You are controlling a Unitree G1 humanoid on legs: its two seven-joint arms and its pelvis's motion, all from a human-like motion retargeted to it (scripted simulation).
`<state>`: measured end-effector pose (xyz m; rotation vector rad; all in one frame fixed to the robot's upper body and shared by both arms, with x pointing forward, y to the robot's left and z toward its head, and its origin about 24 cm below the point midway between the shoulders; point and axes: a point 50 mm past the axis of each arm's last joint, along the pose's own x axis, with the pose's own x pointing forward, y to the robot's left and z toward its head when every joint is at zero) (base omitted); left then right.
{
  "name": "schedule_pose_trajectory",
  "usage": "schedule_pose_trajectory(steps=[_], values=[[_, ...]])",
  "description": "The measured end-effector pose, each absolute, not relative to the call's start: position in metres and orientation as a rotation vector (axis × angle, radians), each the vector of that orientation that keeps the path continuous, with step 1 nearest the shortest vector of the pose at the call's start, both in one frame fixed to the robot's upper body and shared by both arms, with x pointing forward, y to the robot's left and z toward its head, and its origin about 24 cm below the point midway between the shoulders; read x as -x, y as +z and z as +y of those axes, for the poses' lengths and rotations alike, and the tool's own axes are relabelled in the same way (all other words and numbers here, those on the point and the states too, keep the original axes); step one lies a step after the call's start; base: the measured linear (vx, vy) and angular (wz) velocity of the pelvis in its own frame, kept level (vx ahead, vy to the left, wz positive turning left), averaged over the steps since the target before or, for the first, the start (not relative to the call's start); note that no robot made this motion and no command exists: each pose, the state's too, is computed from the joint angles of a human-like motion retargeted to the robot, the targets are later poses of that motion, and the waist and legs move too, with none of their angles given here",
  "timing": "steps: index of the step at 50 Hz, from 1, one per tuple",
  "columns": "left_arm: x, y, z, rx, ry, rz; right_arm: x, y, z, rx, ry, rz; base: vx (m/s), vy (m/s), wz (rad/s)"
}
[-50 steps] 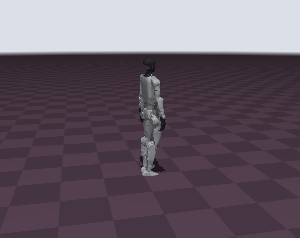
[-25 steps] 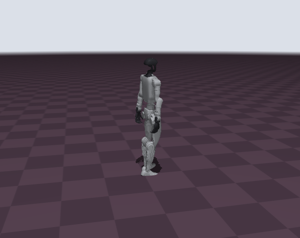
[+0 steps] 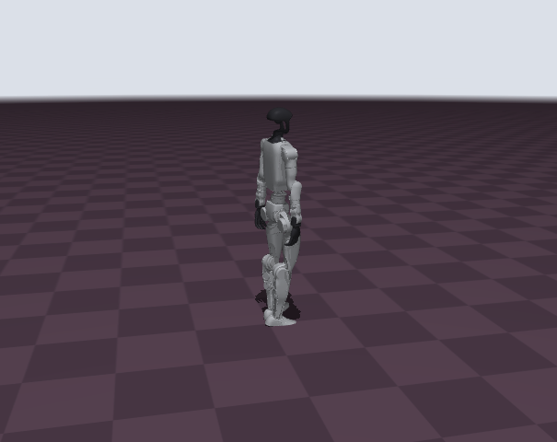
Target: In place motions
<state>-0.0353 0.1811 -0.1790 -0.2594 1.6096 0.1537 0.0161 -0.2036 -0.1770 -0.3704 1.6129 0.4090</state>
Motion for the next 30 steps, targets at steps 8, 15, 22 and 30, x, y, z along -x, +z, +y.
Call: schedule_pose_trajectory(steps=[8,15,22,30], values=[[0.042,-0.178,0.180,0.269,0.165,1.632,-0.009,-0.176,-0.209,0.398,0.399,1.634,0.00,0.00,0.00],[0.050,-0.177,0.178,0.280,0.173,1.663,0.003,-0.175,-0.214,0.392,0.370,1.687,0.00,0.00,0.00],[0.051,-0.177,0.177,0.283,0.170,1.667,0.009,-0.174,-0.215,0.396,0.365,1.707,0.00,0.00,0.00],[0.047,-0.178,0.177,0.280,0.162,1.653,0.004,-0.175,-0.213,0.410,0.389,1.691,0.00,0.00,0.00]])
